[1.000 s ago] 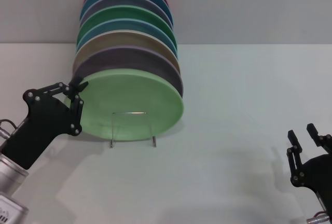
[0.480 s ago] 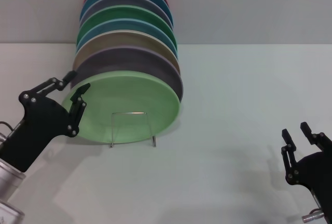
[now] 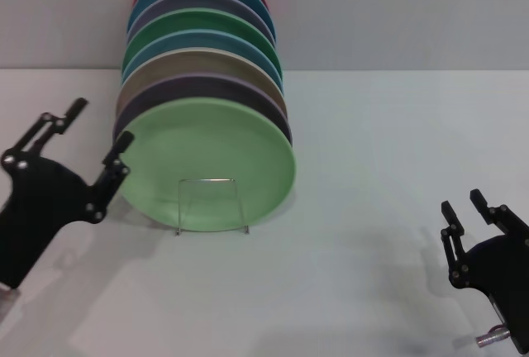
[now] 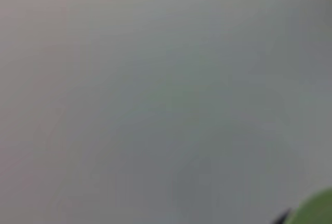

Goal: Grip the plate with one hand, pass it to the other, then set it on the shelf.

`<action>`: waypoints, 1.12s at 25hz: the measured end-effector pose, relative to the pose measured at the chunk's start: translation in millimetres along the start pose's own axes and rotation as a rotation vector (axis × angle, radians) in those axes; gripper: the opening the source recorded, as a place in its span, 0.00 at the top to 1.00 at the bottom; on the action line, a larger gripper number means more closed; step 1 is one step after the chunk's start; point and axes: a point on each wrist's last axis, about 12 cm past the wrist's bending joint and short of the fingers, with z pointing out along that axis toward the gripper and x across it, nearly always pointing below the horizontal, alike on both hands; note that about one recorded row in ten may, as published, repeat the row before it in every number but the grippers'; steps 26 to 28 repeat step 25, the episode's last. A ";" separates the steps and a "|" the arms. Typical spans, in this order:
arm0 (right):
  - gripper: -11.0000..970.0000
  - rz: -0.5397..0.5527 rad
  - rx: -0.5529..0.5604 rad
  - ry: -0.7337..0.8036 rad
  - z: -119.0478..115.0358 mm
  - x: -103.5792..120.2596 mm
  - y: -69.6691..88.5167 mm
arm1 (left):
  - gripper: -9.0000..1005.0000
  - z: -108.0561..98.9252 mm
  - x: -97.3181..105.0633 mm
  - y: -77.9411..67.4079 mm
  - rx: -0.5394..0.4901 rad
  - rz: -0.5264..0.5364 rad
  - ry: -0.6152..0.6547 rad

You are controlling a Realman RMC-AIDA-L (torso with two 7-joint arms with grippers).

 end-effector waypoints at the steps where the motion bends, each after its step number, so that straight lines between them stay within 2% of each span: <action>1: 0.66 0.002 -0.001 0.000 0.8 0.0 -0.1 | 0.46 -7.5 -7.2 3.5 -0.067 -0.040 -0.031; 2: 0.66 0.002 -0.001 0.000 0.8 0.0 -0.1 | 0.45 -7.5 -7.2 3.5 -0.067 -0.040 -0.031; 5: 0.67 0.005 0.019 -0.006 2.5 -0.6 -2.7 | 0.44 -21.6 -15.2 16.7 -0.246 -0.201 -0.065; 6: 0.67 0.020 0.045 -0.021 4.1 -2.1 -6.9 | 0.43 -30.4 -13.4 27.7 -0.352 -0.367 -0.073; 7: 0.67 0.020 0.045 -0.021 4.1 -2.1 -6.9 | 0.43 -30.4 -13.4 27.7 -0.352 -0.367 -0.073; 10: 0.67 0.087 0.083 -0.075 4.6 -5.6 -17.3 | 0.41 -37.8 -4.6 37.0 -0.405 -0.584 -0.059; 11: 0.67 0.121 0.092 -0.098 4.6 -6.5 -22.0 | 0.38 -38.9 1.5 37.2 -0.422 -0.671 -0.025; 13: 0.67 0.195 0.097 -0.137 6.0 -6.7 -32.5 | 0.30 -38.2 3.2 35.9 -0.427 -0.686 -0.011; 16: 0.66 0.283 0.077 -0.161 7.4 -2.9 -49.8 | 0.19 -34.0 12.8 26.8 -0.444 -0.734 0.088; 17: 0.66 0.283 0.077 -0.161 7.4 -2.9 -49.8 | 0.19 -34.0 12.8 26.8 -0.444 -0.734 0.088; 21: 0.65 0.337 0.069 -0.180 5.2 1.3 -76.3 | 0.19 -31.6 15.7 21.9 -0.448 -0.755 0.124; 25: 0.64 0.347 0.097 -0.199 4.8 1.1 -88.4 | 0.19 -31.4 18.6 19.8 -0.444 -0.758 0.155; 28: 0.64 0.347 0.097 -0.199 4.8 1.1 -88.4 | 0.19 -31.4 18.6 19.8 -0.444 -0.758 0.155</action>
